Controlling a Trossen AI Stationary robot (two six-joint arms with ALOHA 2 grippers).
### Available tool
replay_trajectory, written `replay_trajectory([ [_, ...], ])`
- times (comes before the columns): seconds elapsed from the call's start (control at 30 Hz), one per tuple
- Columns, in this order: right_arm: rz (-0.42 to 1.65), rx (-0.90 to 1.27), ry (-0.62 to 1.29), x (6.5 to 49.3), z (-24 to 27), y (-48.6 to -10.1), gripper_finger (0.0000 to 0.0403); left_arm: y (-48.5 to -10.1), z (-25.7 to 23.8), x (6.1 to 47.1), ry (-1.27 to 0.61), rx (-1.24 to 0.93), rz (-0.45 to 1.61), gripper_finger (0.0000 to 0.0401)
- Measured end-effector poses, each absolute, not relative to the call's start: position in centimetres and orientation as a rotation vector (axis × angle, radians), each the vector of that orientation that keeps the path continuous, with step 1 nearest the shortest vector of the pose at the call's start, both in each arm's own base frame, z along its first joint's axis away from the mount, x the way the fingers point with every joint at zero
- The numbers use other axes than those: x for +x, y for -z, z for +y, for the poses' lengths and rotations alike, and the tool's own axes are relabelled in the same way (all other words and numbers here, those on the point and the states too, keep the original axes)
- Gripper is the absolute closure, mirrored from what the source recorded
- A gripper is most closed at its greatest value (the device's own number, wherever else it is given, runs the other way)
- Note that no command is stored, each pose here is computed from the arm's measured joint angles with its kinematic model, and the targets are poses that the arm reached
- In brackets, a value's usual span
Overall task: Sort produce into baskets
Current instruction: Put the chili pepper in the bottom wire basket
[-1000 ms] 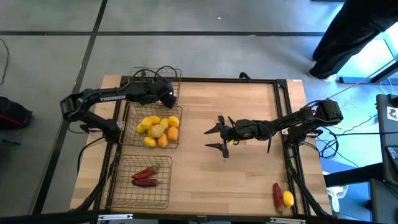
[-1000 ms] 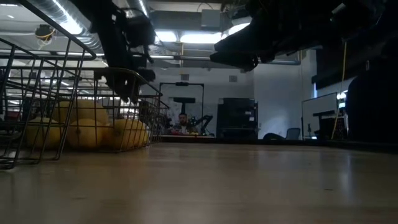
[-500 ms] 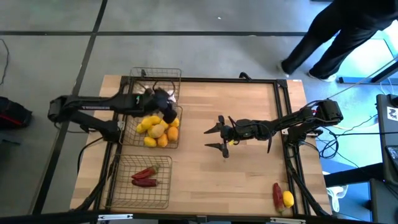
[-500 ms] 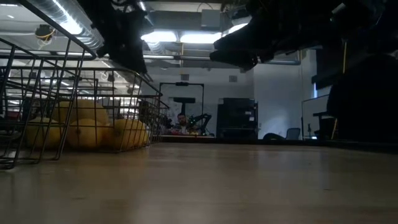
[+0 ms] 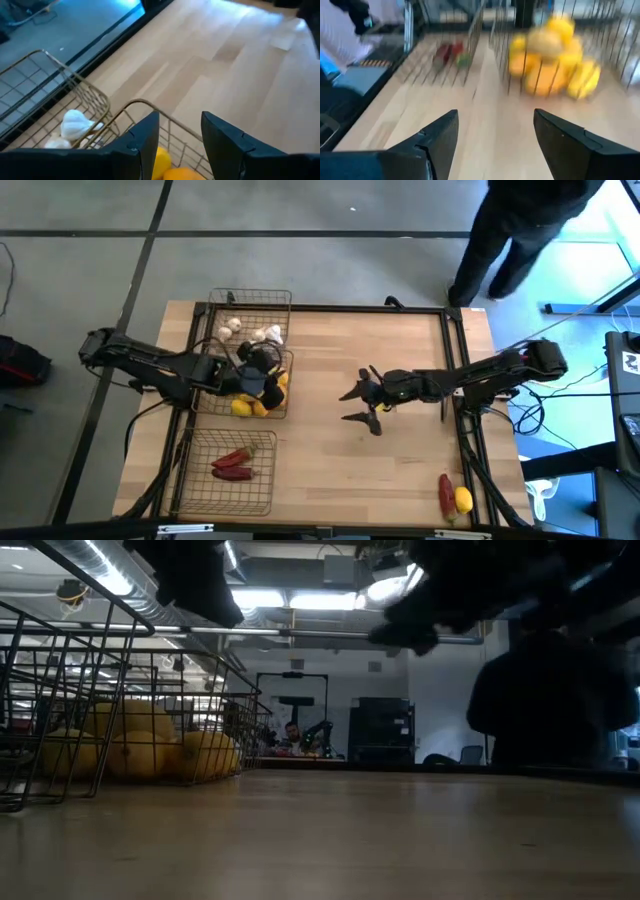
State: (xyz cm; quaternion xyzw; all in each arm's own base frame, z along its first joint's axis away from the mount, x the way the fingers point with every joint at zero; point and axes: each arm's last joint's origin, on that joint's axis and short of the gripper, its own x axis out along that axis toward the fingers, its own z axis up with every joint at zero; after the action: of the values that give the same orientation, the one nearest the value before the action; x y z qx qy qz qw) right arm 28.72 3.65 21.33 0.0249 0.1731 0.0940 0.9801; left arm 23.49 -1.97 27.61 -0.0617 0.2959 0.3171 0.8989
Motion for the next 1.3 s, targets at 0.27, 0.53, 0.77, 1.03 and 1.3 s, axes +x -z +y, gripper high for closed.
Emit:
replay_trajectory([
  [0.27,0.65,0.181,-0.227,24.1,5.9,-22.0,0.0148,-27.7,-3.3,23.3,-0.65,-0.092,0.585,0.026],
  [0.53,0.962,0.375,-0.242,20.3,9.3,-21.1,0.0148,-27.9,-3.2,23.5,-0.657,-0.106,0.555,0.026],
  [0.77,1.127,0.522,-0.186,18.2,11.8,-20.4,0.0148,-28.0,-3.3,23.6,-0.654,-0.113,0.545,0.026],
  [1.03,1.313,0.749,-0.056,16.7,14.0,-19.4,0.0148,-27.8,-3.3,23.7,-0.659,-0.123,0.547,0.026],
  [1.3,1.572,0.982,0.081,15.2,16.5,-18.1,0.0148,-27.3,-3.4,24.1,-0.661,-0.112,0.566,0.026],
])
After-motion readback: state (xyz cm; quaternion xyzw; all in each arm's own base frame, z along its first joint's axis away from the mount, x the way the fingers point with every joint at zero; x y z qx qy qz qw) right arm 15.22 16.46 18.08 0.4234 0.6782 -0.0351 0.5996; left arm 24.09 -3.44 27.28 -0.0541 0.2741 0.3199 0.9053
